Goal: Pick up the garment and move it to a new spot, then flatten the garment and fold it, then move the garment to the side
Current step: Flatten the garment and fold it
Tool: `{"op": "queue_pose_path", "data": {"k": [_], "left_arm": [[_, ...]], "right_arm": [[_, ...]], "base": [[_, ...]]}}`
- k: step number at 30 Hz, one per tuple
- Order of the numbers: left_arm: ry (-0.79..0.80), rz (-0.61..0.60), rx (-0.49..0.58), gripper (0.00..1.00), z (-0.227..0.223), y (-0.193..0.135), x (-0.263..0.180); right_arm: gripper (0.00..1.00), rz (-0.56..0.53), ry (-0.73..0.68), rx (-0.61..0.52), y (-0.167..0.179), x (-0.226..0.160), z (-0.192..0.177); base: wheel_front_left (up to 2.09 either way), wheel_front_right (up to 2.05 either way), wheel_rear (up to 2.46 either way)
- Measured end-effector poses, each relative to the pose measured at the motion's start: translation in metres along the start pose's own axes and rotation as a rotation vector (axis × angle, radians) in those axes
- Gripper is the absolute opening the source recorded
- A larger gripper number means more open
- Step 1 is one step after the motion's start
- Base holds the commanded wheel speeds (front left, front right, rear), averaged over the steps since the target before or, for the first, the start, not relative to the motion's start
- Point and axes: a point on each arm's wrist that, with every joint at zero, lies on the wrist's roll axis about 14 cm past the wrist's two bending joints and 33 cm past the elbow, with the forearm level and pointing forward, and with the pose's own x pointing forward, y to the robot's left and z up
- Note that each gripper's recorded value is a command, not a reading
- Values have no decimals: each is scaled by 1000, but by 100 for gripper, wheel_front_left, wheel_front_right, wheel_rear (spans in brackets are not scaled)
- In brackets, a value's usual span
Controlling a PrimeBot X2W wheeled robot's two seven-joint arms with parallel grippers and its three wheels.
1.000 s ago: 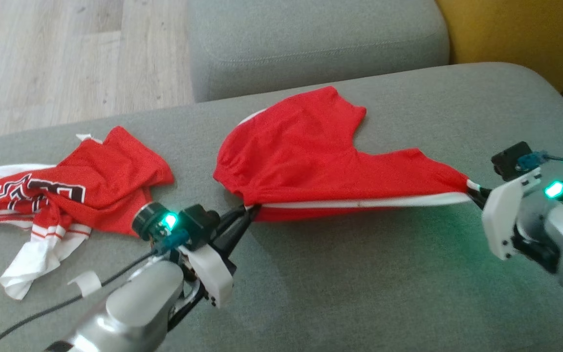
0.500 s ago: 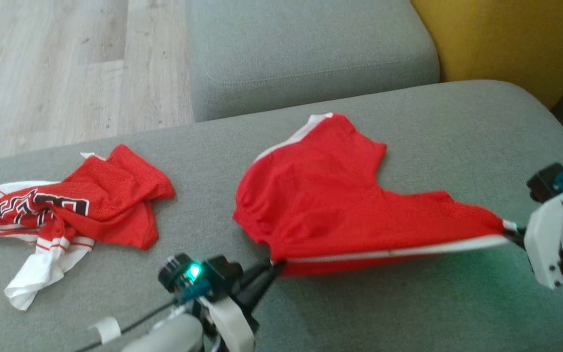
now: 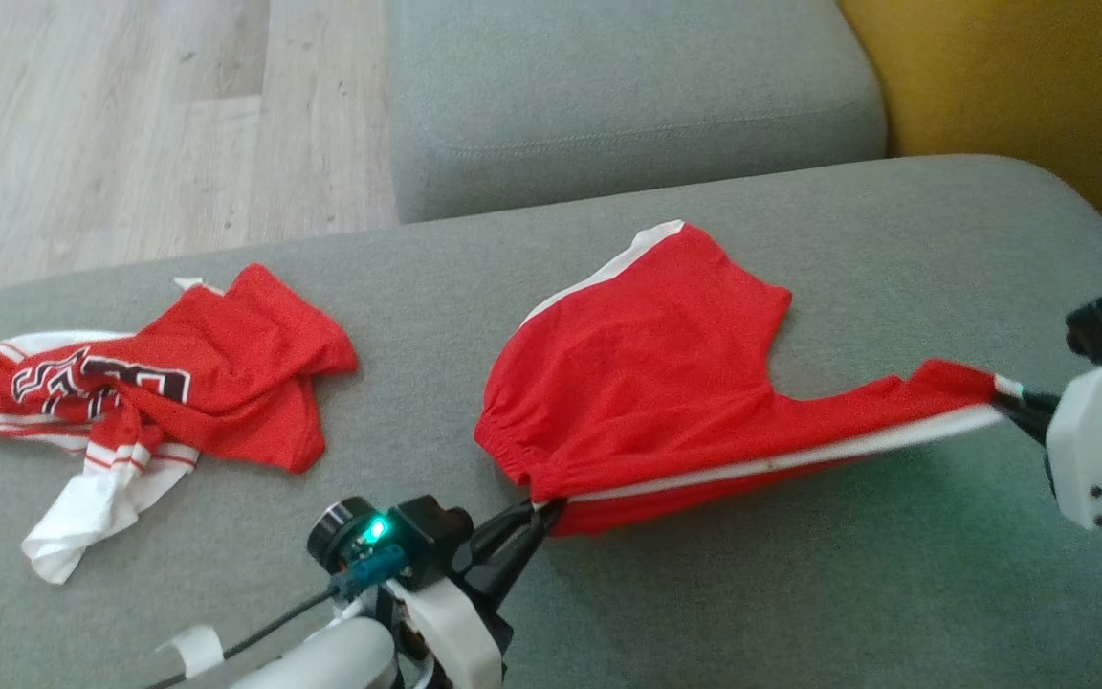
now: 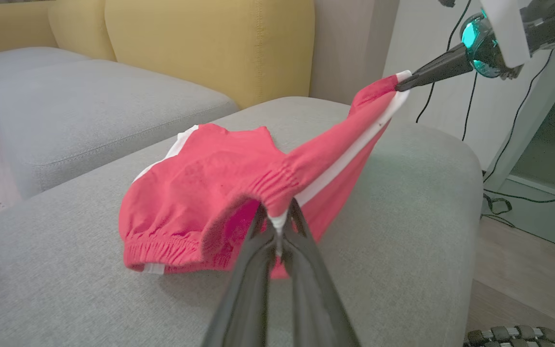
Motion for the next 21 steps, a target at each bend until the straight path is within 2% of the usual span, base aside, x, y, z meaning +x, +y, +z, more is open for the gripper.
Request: {"op": "queue_pose_path", "data": {"k": [6, 8, 12, 21], "left_arm": [[11, 45, -23, 0, -3, 17, -1], [8, 59, -26, 0, -2, 24, -1], [-1, 106, -71, 0, -1, 42, 1], [39, 151, -91, 0, -2, 79, 23]], "right_arm": [[0, 4, -112, -27, 4, 19, 45], [0, -3, -139, -78, 4, 25, 61], [0, 2, -188, -95, 9, 40, 92], [0, -27, -200, -194, 6, 97, 142]], "base": [[0, 0, 0], [0, 0, 0], [0, 0, 0], [0, 0, 0]]}}
